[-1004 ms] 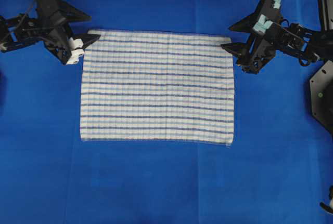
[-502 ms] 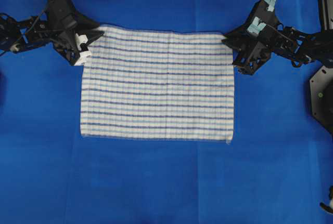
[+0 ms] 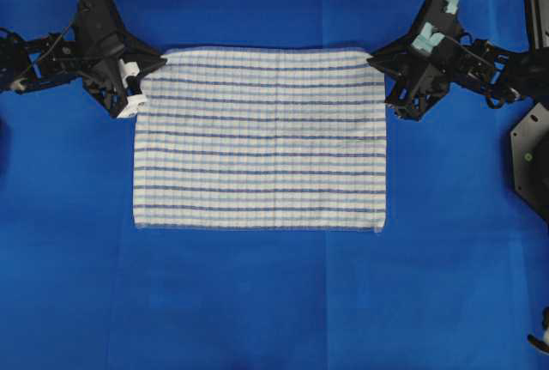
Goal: Fold the blue towel.
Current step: 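Lift the far corners and fold them toward the near edge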
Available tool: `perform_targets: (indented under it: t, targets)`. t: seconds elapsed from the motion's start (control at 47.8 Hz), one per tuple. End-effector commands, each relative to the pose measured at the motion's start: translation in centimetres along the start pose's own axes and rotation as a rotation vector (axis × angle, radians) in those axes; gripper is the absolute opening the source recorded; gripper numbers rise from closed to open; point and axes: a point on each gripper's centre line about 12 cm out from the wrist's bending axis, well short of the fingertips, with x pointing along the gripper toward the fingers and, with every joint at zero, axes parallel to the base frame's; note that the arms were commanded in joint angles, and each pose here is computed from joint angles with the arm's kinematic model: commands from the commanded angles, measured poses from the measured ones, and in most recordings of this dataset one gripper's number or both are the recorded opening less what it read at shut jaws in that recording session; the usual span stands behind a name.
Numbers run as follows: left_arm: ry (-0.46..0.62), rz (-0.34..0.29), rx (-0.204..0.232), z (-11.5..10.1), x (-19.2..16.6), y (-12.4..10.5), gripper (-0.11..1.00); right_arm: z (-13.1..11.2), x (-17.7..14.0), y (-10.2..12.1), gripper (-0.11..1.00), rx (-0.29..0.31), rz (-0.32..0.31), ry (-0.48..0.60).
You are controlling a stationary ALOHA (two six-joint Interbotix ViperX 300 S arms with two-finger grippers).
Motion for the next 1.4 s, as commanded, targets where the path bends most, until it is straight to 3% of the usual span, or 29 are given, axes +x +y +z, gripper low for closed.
perform_targets:
  t: [0.0,0.335,0.544,0.9,1.067,1.381]
  targets:
    - [-0.049,-0.011,0.008,1.9,-0.9,-0.3,0.03,1.5,-1.0,0.2,0.07,0.003,0.013,-0.040]
    - [-0.081,-0.038,0.025,3.1,-1.9,-1.2,0.03,2.0,-1.9,0.8,0.07,-0.002,0.034,-0.040]
    - [-0.098,-0.085,0.037,3.0,-3.0,-2.7,0.03,1.4,-2.8,2.6,0.07,-0.013,0.092,-0.025]
    - [-0.170,-0.299,0.107,2.8,-7.2,-8.6,0.03,-0.6,-6.5,7.1,0.07,0.052,0.265,0.010]
    - [-0.157,-0.392,0.107,1.9,-8.4,-11.0,0.03,-1.8,-7.9,9.4,0.07,0.071,0.352,0.041]
    - [-0.128,-0.514,0.150,0.6,-9.7,-14.2,0.03,-3.8,-9.1,12.3,0.06,0.072,0.439,0.121]
